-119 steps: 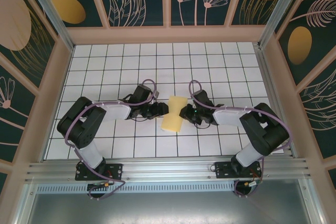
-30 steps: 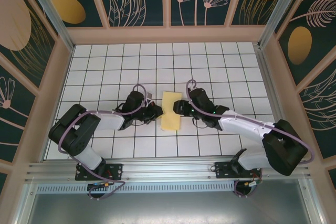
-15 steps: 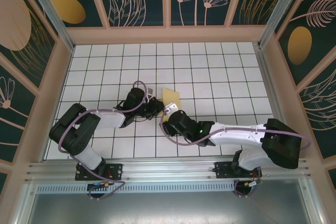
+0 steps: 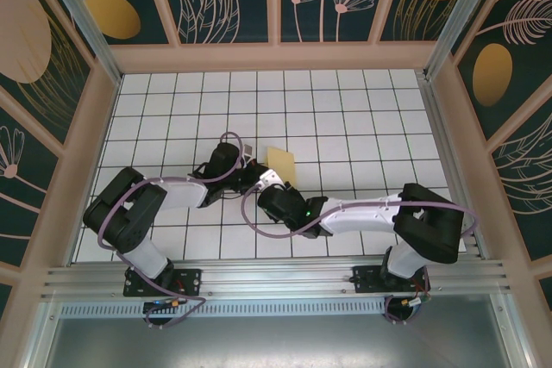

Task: Fold a paper plane with a square sheet of paper (pick it up from the middle)
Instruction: Fold the triangle a second time at the center of the table.

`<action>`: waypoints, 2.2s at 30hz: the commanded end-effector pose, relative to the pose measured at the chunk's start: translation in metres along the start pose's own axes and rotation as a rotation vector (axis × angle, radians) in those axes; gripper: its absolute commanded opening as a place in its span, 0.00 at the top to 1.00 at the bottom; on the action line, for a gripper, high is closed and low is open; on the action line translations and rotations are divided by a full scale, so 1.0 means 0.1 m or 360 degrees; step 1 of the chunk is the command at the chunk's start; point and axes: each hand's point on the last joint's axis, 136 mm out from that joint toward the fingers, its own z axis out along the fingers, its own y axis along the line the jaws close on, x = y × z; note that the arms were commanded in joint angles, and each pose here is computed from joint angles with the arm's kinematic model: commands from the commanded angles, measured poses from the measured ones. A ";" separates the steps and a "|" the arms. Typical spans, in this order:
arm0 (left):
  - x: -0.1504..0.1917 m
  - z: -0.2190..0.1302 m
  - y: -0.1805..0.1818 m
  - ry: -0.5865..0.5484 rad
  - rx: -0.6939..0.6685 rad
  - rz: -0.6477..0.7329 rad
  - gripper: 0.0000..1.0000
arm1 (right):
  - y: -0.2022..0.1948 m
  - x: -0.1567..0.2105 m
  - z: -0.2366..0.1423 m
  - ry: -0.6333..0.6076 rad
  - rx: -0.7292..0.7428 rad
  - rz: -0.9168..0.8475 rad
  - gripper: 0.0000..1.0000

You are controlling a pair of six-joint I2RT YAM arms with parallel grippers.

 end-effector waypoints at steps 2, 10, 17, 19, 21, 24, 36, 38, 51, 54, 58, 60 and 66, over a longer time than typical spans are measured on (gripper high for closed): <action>-0.01 0.04 0.02 0.0014 -0.0030 0.0033 0.92 | -0.05 -0.07 -0.01 -0.0009 0.0060 0.0013 0.63; -0.01 0.04 0.04 0.0020 -0.0062 0.0058 0.84 | -0.04 -0.07 0.00 0.0031 -0.0010 0.0089 0.80; -0.06 -0.03 0.04 -0.0036 -0.0128 0.0099 0.59 | -0.07 -0.08 0.02 0.0065 -0.0091 0.0220 0.94; -0.08 -0.07 0.05 -0.0067 -0.0157 0.0110 0.49 | -0.09 -0.10 0.02 0.0062 -0.0122 0.0271 0.95; -0.11 -0.11 0.07 -0.0104 -0.0195 0.0123 0.41 | -0.11 -0.10 0.02 0.0062 -0.0157 0.0325 0.97; -0.15 -0.19 0.12 -0.0162 -0.0265 0.0141 0.35 | -0.16 -0.13 0.00 0.0057 -0.0209 0.0418 0.97; -0.19 -0.36 0.18 -0.0254 -0.0352 0.0236 0.42 | -0.37 -0.16 -0.01 0.0082 -0.0471 0.0797 0.96; -0.17 -0.36 0.19 -0.0240 -0.0362 0.0250 0.48 | -0.33 -0.12 0.00 0.0122 -0.0533 0.0815 0.96; -0.06 -0.28 0.34 -0.0134 -0.0392 0.0260 0.86 | -0.30 0.05 0.19 0.0259 -0.0710 0.0954 0.95; -0.03 -0.27 0.34 -0.0108 -0.0374 0.0267 0.89 | -0.31 0.06 0.20 0.0246 -0.0751 0.0991 0.95; 0.04 -0.21 0.33 -0.0041 -0.0364 0.0298 0.89 | -0.35 0.12 0.23 0.0259 -0.0762 0.1034 0.95; 0.07 -0.17 0.32 -0.0013 -0.0364 0.0312 0.89 | -0.37 0.15 0.25 0.0266 -0.0767 0.1046 0.95; 0.17 -0.01 0.27 0.0072 -0.0368 0.0363 0.89 | -0.42 0.20 0.27 0.0266 -0.0778 0.1077 0.94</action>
